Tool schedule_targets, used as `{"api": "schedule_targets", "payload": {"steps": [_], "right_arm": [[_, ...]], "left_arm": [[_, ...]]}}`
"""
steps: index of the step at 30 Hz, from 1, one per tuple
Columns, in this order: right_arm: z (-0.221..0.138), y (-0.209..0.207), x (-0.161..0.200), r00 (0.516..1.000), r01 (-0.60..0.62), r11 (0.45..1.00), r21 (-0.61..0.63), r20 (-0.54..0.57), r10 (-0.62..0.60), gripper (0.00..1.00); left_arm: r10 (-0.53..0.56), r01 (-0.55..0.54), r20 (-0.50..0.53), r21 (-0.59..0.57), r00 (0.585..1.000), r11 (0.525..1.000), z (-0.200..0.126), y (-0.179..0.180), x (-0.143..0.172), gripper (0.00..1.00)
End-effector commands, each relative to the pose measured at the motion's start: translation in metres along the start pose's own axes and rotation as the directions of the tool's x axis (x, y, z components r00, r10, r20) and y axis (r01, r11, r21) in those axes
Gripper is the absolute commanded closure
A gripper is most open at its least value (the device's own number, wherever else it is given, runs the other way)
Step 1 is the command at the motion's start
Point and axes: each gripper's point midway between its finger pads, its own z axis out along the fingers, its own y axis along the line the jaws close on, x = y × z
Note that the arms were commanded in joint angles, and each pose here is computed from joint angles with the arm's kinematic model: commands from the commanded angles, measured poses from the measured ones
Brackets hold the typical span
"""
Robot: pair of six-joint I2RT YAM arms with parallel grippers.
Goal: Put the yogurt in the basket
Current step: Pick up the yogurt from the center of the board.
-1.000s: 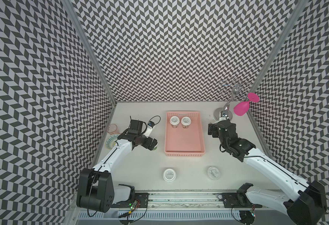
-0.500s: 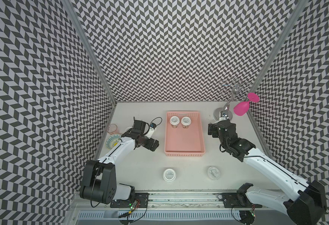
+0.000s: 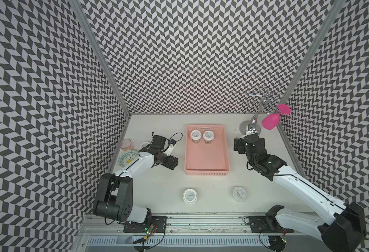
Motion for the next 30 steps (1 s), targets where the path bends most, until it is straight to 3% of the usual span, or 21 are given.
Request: {"api": "schedule_targets", "payload": {"steps": [1, 8, 30], "right_arm": [[0.0028, 0.0012, -0.0083, 0.999, -0.028, 1.0, -0.004, 0.035, 0.028, 0.0], [0.0046, 0.0015, -0.0077, 0.999, -0.033, 0.999, -0.008, 0.031, 0.033, 0.0], [0.006, -0.0002, -0.0066, 0.999, -0.037, 0.999, -0.004, 0.027, 0.037, 0.0]], "left_arm": [[0.008, -0.007, 0.034, -0.01, 0.999, 1.0, -0.0031, 0.0009, -0.0106, 0.08], [0.011, -0.01, 0.035, -0.007, 0.999, 1.0, -0.0034, -0.0002, -0.0098, 0.15], [0.017, -0.017, 0.04, -0.002, 0.999, 1.0, -0.0045, -0.0018, -0.0108, 0.24]]}}
